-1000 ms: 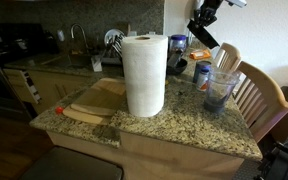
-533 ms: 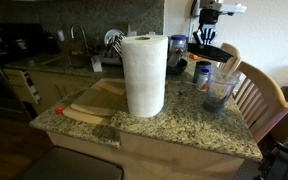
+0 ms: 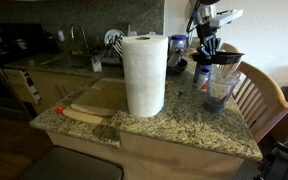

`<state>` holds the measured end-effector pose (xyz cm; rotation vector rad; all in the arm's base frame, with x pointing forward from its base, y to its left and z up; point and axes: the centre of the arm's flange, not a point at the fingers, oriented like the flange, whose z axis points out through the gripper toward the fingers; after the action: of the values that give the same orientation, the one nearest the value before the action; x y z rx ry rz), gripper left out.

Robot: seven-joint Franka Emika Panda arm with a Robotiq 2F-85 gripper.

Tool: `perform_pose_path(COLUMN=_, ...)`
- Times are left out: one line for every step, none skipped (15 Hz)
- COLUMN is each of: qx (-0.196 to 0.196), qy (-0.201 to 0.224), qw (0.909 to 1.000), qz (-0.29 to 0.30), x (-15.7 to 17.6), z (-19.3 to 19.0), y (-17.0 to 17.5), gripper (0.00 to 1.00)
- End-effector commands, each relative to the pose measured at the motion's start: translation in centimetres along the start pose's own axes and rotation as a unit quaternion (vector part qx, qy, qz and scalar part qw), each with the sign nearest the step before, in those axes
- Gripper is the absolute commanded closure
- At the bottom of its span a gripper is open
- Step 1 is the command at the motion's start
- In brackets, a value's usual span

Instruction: Put the black dish on the blue can

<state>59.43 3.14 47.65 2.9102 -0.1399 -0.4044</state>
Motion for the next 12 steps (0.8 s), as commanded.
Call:
perform_pose_path(qx=-0.009, qy=0.022, qw=0.9997, qz=0.008, x=0.6, z=1.7, y=0.5, gripper=0.99)
perform_pose_path(qx=0.005, qy=0.05, qw=0.9985, qz=0.02, x=0.9, z=1.9, y=0.4, gripper=0.99)
perform_pose_path(qx=0.014, qy=0.075, qw=0.9967, qz=0.025, x=1.2, z=2.2, y=0.2, gripper=0.99)
perform_pose_path(qx=0.015, qy=0.096, qw=0.9947, qz=0.031, x=1.7, z=2.6, y=0.0, gripper=0.99)
perform_pose_path(qx=0.018, qy=0.117, qw=0.9923, qz=0.036, x=2.0, z=3.0, y=-0.4, gripper=0.99)
perform_pose_path(qx=0.023, qy=0.14, qw=0.9889, qz=0.042, x=2.3, z=3.2, y=-0.8, gripper=0.99)
perform_pose_path(qx=0.026, qy=0.159, qw=0.9859, qz=0.046, x=2.5, z=3.0, y=-1.0, gripper=0.99)
perform_pose_path(qx=0.029, qy=0.174, qw=0.983, qz=0.05, x=2.4, z=2.7, y=-1.3, gripper=0.99)
perform_pose_path(qx=0.03, qy=0.185, qw=0.9808, qz=0.055, x=2.4, z=2.9, y=-1.6, gripper=0.99)
perform_pose_path(qx=0.029, qy=0.195, qw=0.9786, qz=0.059, x=2.4, z=3.0, y=-1.8, gripper=0.99)
perform_pose_path(qx=0.027, qy=0.202, qw=0.977, qz=0.063, x=2.4, z=3.0, y=-1.9, gripper=0.99)
perform_pose_path(qx=0.023, qy=0.209, qw=0.9754, qz=0.067, x=2.3, z=3.0, y=-2.0, gripper=0.99)
